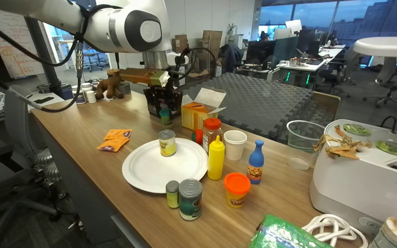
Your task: Put the containers and strawberry plush toy on the white plate
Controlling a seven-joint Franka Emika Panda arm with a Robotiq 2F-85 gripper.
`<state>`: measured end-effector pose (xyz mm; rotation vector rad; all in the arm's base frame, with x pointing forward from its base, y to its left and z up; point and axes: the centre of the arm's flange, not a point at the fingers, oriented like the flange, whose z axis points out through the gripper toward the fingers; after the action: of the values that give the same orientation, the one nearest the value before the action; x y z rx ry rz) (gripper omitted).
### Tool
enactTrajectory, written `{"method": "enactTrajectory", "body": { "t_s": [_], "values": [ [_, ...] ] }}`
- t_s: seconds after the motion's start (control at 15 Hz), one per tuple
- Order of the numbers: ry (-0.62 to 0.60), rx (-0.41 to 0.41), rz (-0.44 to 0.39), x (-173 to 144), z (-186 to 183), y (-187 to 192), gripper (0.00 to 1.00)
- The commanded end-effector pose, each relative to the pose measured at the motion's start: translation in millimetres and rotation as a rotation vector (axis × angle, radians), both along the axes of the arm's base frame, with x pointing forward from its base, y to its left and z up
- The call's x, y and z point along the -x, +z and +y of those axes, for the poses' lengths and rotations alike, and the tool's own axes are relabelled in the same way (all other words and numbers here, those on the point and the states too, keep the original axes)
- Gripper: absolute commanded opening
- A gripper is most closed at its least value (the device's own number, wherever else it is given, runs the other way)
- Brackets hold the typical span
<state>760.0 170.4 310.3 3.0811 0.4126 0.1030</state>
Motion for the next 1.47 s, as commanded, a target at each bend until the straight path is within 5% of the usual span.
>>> {"method": "enactTrajectory", "body": {
  "t_s": [0.0, 0.6, 1.4],
  "values": [
    [-0.023, 0.038, 0.0, 14, -17, 46, 0.27],
    [-0.196, 0.044, -0.041, 61, -88, 122, 0.27],
    [-0.351, 0.017, -0.024, 109, -140, 77, 0.27]
  ]
}}
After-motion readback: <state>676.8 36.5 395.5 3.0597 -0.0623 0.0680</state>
